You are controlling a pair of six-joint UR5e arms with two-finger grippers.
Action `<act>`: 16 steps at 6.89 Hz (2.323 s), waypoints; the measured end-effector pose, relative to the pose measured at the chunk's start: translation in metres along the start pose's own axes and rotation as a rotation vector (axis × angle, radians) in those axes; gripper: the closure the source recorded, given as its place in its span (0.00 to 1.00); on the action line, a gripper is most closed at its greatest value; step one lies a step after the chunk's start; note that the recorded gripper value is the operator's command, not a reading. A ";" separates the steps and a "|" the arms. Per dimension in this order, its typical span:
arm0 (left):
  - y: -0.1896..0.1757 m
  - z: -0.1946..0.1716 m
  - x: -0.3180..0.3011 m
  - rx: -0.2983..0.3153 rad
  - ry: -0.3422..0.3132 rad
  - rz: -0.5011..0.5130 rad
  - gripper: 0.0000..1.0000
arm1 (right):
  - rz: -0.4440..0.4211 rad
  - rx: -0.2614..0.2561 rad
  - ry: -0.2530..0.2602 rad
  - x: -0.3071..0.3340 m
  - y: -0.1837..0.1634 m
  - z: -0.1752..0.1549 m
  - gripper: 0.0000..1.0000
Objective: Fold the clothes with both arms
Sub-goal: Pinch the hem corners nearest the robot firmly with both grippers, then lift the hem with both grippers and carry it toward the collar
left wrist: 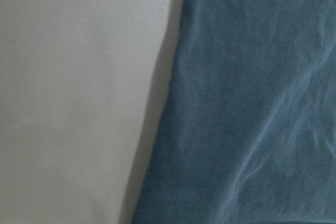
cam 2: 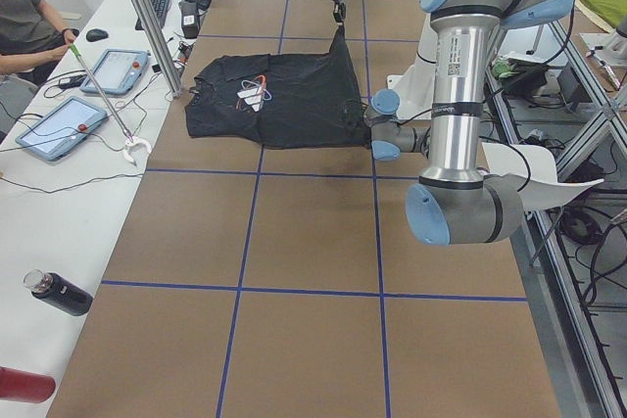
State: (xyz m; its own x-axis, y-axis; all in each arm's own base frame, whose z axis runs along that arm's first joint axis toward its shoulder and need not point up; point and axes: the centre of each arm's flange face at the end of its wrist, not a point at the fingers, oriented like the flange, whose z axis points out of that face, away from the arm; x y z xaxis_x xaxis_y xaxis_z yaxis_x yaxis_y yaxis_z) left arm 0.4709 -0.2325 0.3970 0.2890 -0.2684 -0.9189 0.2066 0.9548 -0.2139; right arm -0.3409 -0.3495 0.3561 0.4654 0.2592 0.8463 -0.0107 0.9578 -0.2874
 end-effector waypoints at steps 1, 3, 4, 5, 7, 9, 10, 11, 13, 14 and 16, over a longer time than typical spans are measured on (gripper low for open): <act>0.000 0.001 0.001 0.000 -0.004 0.001 0.34 | 0.000 0.002 -0.001 0.000 -0.001 -0.001 1.00; 0.000 0.000 0.003 -0.001 -0.005 0.003 0.75 | 0.002 0.003 -0.001 0.000 -0.001 -0.001 1.00; -0.001 -0.002 0.005 0.000 -0.001 0.003 1.00 | 0.003 0.003 -0.001 0.001 -0.001 -0.001 1.00; -0.002 -0.004 0.005 0.001 0.000 0.003 1.00 | 0.003 0.003 0.000 0.001 -0.001 -0.001 1.00; -0.002 -0.006 0.006 0.002 0.004 0.003 1.00 | 0.004 0.002 0.002 0.002 -0.001 -0.001 1.00; -0.003 -0.022 0.007 0.001 0.018 0.002 1.00 | 0.007 -0.002 0.007 0.005 0.000 0.000 1.00; -0.002 -0.040 0.006 -0.006 0.027 0.003 1.00 | 0.012 -0.022 0.014 0.009 0.003 0.003 1.00; 0.002 -0.058 0.007 -0.015 0.035 0.005 1.00 | 0.023 -0.073 0.025 0.016 0.012 0.008 1.00; 0.027 -0.077 0.012 -0.085 0.027 0.018 1.00 | 0.107 -0.214 0.046 0.015 0.050 0.020 1.00; 0.046 -0.090 0.023 -0.159 0.013 0.026 1.00 | 0.159 -0.273 0.055 0.007 0.075 0.022 1.00; 0.077 -0.137 0.055 -0.314 -0.028 0.029 1.00 | 0.208 -0.329 0.067 0.004 0.108 0.014 1.00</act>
State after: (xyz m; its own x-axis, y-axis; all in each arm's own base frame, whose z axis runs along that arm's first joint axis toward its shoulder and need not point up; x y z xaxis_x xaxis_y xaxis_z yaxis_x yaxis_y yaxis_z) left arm 0.3742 -0.1562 0.2848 0.3171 -0.2397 -0.9176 -0.0994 0.9538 -0.2835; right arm -0.3523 -0.2437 0.3348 0.5398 0.4246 0.7269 0.1686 0.7915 -0.5875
